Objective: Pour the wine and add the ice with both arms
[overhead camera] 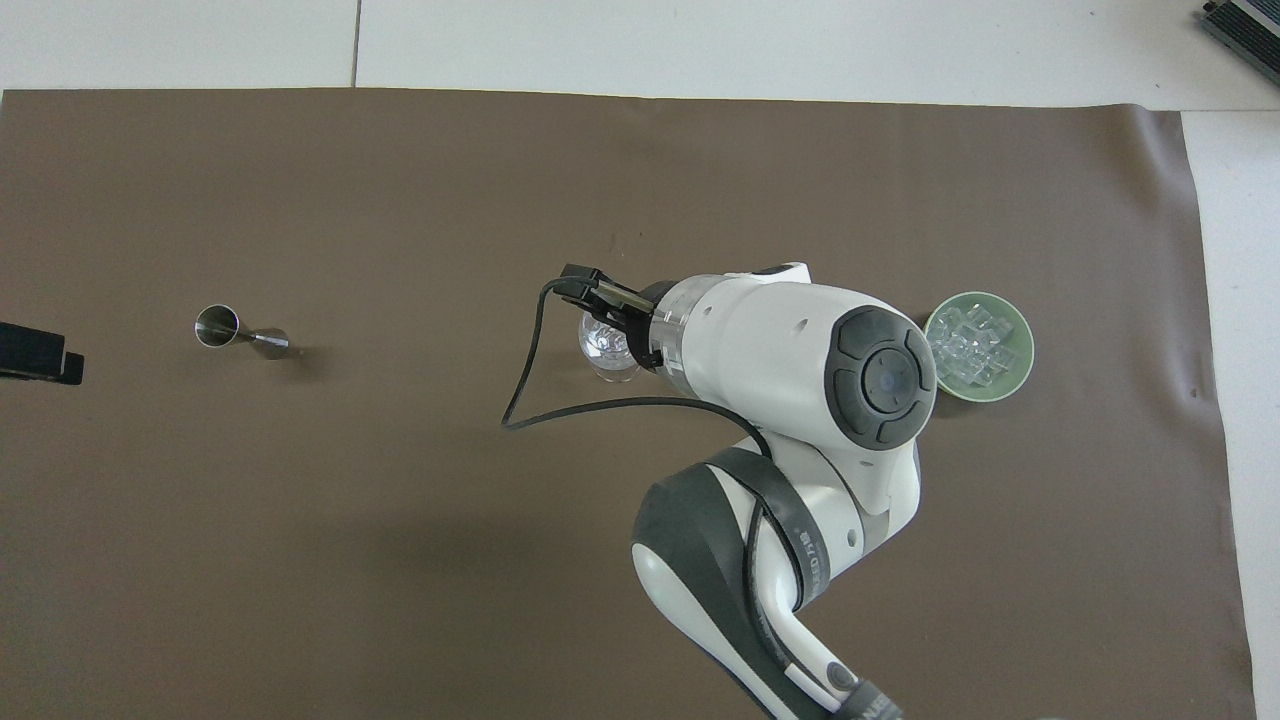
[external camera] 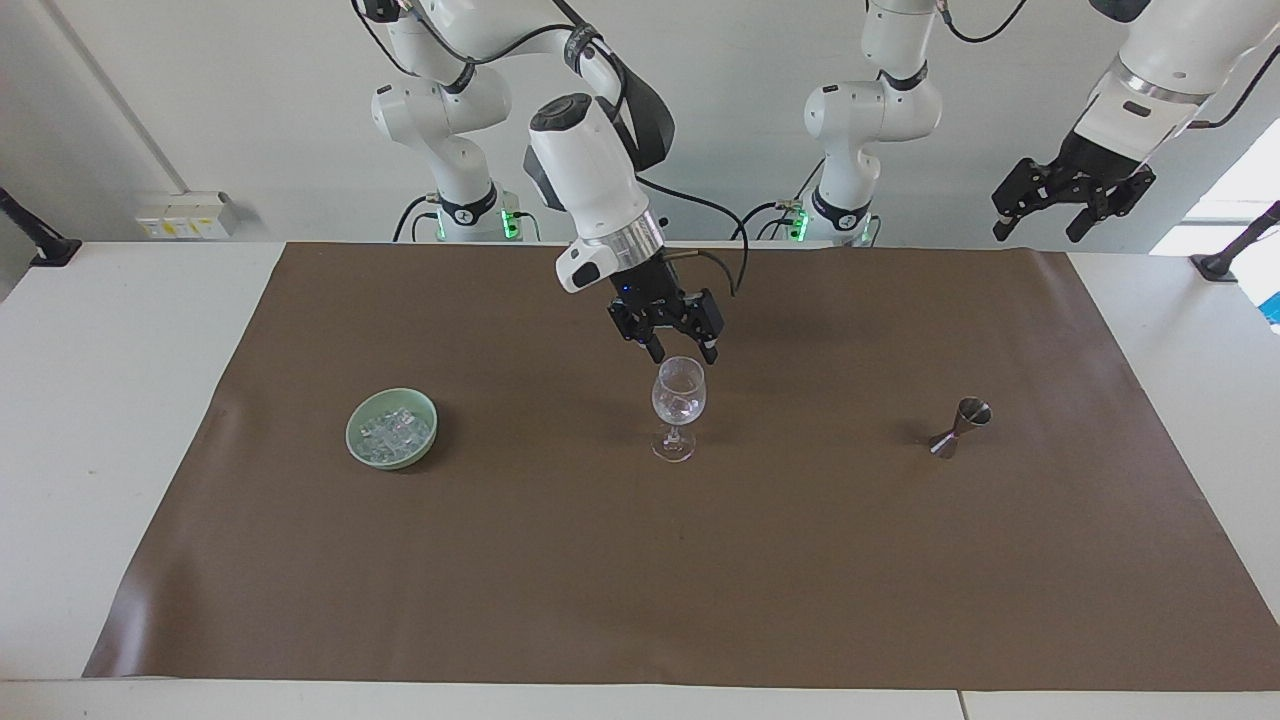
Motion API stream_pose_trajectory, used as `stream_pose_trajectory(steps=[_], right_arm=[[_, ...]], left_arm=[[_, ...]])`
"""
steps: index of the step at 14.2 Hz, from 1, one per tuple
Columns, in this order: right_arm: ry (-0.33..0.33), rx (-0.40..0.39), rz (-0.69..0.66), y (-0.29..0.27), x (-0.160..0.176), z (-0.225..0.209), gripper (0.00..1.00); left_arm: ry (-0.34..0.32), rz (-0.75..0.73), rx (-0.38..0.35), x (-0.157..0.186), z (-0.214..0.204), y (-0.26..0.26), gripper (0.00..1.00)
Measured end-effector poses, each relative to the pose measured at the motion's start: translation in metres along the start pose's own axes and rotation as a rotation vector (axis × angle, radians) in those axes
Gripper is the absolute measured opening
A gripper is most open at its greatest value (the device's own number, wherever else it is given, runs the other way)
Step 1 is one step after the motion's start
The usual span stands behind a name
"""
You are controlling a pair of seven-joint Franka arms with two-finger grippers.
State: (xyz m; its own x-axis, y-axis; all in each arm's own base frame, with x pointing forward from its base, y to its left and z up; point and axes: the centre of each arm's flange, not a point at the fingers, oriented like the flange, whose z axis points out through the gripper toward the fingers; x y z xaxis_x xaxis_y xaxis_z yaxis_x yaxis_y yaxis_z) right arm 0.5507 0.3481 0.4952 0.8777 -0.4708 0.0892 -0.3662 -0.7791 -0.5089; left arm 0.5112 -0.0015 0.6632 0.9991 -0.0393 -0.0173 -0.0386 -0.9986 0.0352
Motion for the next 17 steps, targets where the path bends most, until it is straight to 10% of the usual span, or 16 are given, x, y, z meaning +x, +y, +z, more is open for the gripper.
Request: stream_pose_trajectory(steps=[7, 17], right_arm=[[0.164, -0.163, -0.088, 0.035, 0.063, -0.054, 1.00], [0.126, -0.341, -0.182, 0.092, 0.116, -0.127, 1.00]], left_arm=[[-0.001, 0.008, 0.001, 0.000, 0.000, 0.004, 1.00], [-0.002, 0.010, 0.001, 0.000, 0.001, 0.005, 1.00]])
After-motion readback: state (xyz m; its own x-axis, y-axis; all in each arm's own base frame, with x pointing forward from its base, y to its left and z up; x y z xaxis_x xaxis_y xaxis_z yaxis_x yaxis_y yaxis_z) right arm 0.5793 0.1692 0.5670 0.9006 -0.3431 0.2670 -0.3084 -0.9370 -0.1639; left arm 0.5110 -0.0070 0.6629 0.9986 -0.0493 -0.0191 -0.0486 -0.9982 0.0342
